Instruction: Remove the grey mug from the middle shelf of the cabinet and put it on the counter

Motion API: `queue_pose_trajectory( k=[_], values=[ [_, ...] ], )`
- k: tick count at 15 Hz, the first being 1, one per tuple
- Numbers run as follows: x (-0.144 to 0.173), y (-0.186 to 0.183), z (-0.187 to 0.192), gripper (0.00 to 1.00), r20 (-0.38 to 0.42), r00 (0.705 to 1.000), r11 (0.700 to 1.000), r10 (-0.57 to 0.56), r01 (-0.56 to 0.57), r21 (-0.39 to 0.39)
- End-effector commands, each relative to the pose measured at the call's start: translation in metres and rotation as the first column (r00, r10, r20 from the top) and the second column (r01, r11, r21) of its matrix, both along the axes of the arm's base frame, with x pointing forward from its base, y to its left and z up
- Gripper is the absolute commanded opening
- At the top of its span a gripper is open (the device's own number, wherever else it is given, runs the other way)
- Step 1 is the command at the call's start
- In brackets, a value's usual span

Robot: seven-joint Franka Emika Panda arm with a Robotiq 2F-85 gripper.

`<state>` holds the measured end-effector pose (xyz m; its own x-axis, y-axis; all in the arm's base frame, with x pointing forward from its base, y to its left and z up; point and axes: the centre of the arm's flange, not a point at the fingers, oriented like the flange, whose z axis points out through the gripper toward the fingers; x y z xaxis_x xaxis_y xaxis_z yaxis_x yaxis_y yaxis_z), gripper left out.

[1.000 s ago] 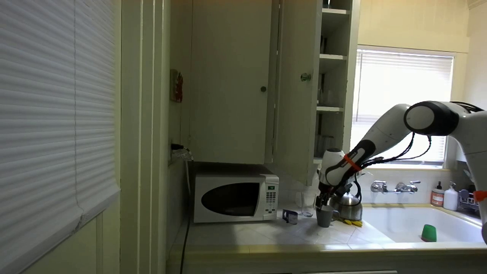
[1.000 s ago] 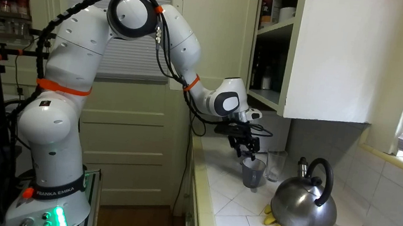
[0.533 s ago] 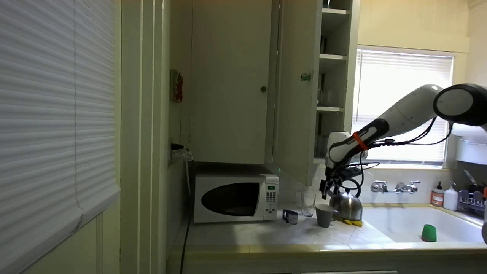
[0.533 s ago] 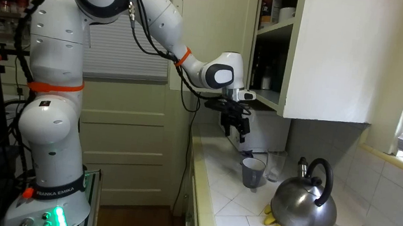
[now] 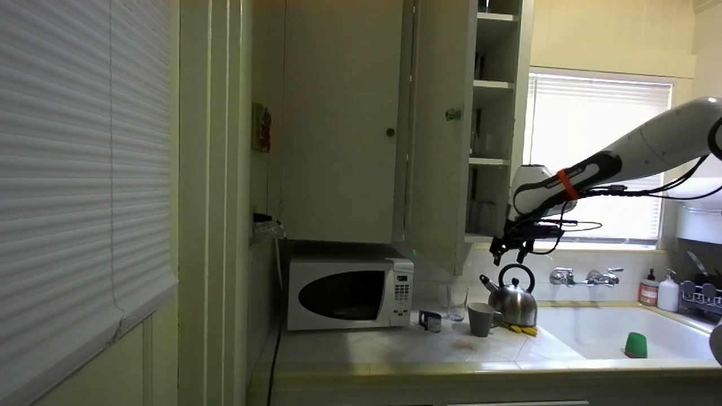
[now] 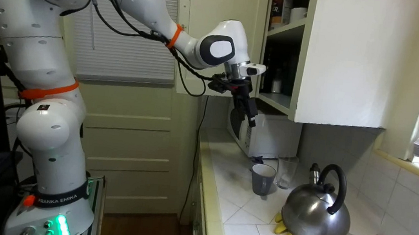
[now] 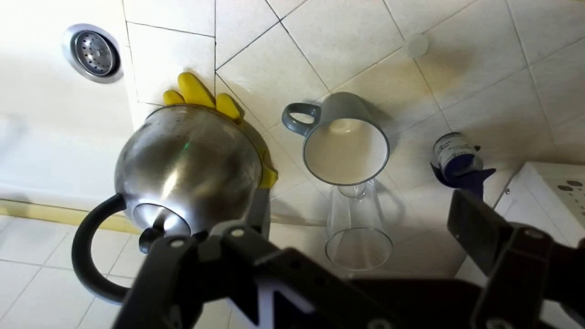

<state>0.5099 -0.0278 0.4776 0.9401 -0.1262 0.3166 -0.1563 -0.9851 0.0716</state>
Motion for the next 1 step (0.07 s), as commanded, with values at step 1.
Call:
queue_pose_trajectory(
  k=[1],
  values=[
    [-0.0015, 0.0001, -0.0004, 1.00, 0.000, 1.000, 1.000, -0.004, 0.004, 0.001]
  ],
)
